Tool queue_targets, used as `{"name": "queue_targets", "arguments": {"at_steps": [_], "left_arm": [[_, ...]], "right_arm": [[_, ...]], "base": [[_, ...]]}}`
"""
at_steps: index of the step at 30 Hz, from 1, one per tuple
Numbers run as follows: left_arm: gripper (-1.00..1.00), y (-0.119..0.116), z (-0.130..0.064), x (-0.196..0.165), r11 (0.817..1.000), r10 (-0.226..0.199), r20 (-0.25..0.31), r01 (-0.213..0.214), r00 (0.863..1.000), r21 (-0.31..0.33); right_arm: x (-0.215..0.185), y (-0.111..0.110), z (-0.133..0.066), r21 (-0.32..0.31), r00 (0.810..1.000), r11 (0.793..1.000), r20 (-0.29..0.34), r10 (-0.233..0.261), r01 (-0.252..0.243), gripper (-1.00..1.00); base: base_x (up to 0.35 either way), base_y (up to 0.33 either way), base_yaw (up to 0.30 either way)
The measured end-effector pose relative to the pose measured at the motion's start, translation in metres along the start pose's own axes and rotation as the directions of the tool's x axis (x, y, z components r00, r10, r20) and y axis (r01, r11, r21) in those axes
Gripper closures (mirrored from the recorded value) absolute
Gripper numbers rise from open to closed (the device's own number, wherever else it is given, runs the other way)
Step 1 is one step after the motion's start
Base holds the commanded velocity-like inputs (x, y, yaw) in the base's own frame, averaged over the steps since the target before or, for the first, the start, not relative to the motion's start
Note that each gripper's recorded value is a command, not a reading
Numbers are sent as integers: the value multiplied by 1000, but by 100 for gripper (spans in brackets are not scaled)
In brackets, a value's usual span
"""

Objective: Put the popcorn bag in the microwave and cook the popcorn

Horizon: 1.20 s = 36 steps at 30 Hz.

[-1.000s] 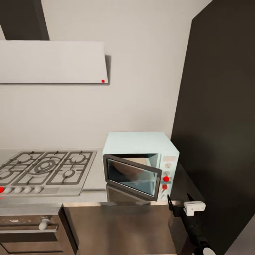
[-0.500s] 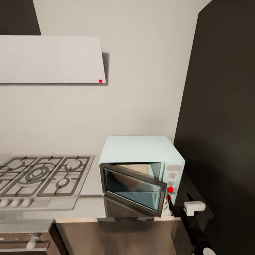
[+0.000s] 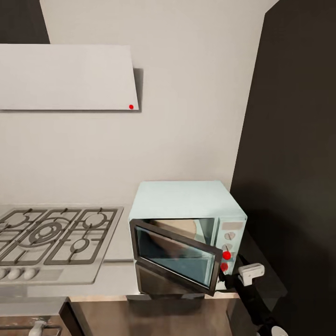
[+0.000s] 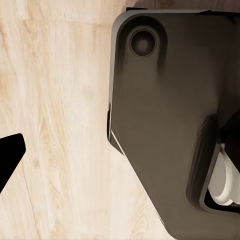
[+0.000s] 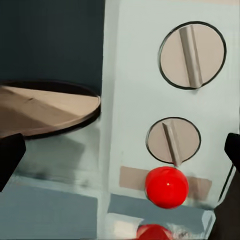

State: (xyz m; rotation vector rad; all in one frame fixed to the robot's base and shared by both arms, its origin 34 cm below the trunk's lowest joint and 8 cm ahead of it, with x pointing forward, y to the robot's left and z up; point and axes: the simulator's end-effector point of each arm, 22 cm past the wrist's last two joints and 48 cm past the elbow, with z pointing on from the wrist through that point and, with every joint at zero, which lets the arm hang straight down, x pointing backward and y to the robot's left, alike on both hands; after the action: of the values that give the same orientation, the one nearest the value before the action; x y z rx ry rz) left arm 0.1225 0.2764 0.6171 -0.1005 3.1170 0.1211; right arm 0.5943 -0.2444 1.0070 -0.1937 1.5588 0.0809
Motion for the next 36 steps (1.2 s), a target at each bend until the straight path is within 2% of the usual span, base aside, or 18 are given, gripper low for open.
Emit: {"name": "queue_targets", "arguments": {"at_steps": [3,11,12,13,14,17,22,24,27,29,36], "left_arm": [[-100,0,0,0,1000,0,0,0,1000,0],[-100,0,0,0,1000,0,0,0,1000,0],[-100,0,0,0,1000,0,0,0,1000,0],[-100,0,0,0,1000,0,0,0,1000,0],[-100,0,0,0,1000,0,0,0,1000,0],[-100,0,0,0,1000,0,0,0,1000,0],[-100,0,0,0,1000,0,0,0,1000,0],[-100,0,0,0,1000,0,0,0,1000,0],[-100,0,0,0,1000,0,0,0,1000,0],[-100,0,0,0,1000,0,0,0,1000,0],[-100,0,0,-1,1000,0,3,0,1000,0]], "right_arm": [[0,5,-1,-50,1000,999,0,-2,2,-100],[0,9,-2,-79,1000,997,-1,-11,11,-100],[0,15,-3,-110,1000,994,-2,-14,14,-100],[1,25,-4,-154,1000,988,-3,-18,17,-100],[2,44,-8,-245,1000,969,-4,-28,26,-100],[2,35,-15,-292,1000,956,-4,-31,29,-100],[2,44,-23,-368,999,929,-4,-33,29,-100],[3,56,-25,-398,999,917,-5,-35,30,-100],[6,86,-29,-471,999,881,-8,-43,34,-100],[7,94,-32,-500,999,866,-13,-43,31,-100],[8,97,-33,-509,999,860,-23,-42,24,-100]], "base": [[0,0,0],[0,0,0],[0,0,0],[0,0,0],[0,0,0],[0,0,0],[0,0,0],[0,0,0],[0,0,0],[0,0,0],[0,0,95]]}}
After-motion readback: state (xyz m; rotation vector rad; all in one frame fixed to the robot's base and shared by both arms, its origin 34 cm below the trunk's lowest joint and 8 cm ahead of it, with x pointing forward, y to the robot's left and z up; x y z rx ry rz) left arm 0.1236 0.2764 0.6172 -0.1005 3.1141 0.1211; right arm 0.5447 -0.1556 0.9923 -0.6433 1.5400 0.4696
